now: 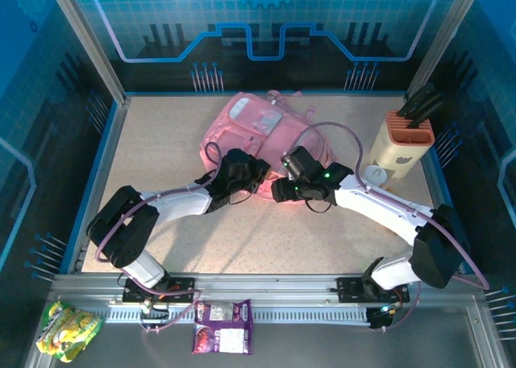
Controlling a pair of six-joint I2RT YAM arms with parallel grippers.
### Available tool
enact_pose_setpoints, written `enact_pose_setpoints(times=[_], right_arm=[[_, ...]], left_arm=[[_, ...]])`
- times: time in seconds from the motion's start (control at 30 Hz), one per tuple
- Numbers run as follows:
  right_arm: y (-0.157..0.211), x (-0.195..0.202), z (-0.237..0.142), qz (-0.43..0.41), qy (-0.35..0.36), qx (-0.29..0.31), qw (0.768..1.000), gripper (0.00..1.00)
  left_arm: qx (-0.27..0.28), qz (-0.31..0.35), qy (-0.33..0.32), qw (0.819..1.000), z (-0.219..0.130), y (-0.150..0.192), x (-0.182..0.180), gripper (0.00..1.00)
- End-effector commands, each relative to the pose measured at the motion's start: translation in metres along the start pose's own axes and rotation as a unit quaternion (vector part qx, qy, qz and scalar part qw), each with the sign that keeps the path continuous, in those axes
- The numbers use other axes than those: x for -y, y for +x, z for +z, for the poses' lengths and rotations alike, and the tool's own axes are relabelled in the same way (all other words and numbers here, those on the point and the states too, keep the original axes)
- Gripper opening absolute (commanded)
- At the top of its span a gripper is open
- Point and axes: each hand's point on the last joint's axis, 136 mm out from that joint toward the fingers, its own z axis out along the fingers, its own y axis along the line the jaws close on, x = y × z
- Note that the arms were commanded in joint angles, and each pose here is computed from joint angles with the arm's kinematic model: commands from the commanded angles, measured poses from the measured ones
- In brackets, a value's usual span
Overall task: Pack the student bag
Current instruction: Zip the student bag at the center of the table.
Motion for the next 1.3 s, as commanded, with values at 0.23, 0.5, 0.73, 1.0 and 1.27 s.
enact_pose_setpoints(times=[0.23, 0.5, 0.73, 1.0, 1.27], right_arm=[[-0.013, -0.008, 0.015, 0.075, 0.032, 0.055, 0.995, 0.70], [-0.025, -0.016, 0.030, 0.143, 0.014, 0.086, 0.986, 0.56], [-0.030, 0.002, 0.036, 0.211, 0.050, 0.126, 0.968, 0.54], [-0.039, 0.017, 0.031, 0.230, 0.090, 0.158, 0.956, 0.58], [-0.035, 0.038, 0.011, 0.176, 0.144, 0.167, 0.959, 0.44]], left_arm=[[-0.015, 0.021, 0.052, 0.998, -0.006, 0.014, 0.036, 0.00], [-0.024, 0.013, 0.062, 0.998, -0.008, 0.017, 0.041, 0.00], [-0.024, 0.011, 0.062, 0.998, -0.011, 0.018, 0.043, 0.00], [-0.020, 0.013, 0.062, 0.998, -0.016, 0.019, 0.048, 0.00], [-0.004, 0.028, 0.061, 0.998, -0.024, 0.014, 0.052, 0.00]])
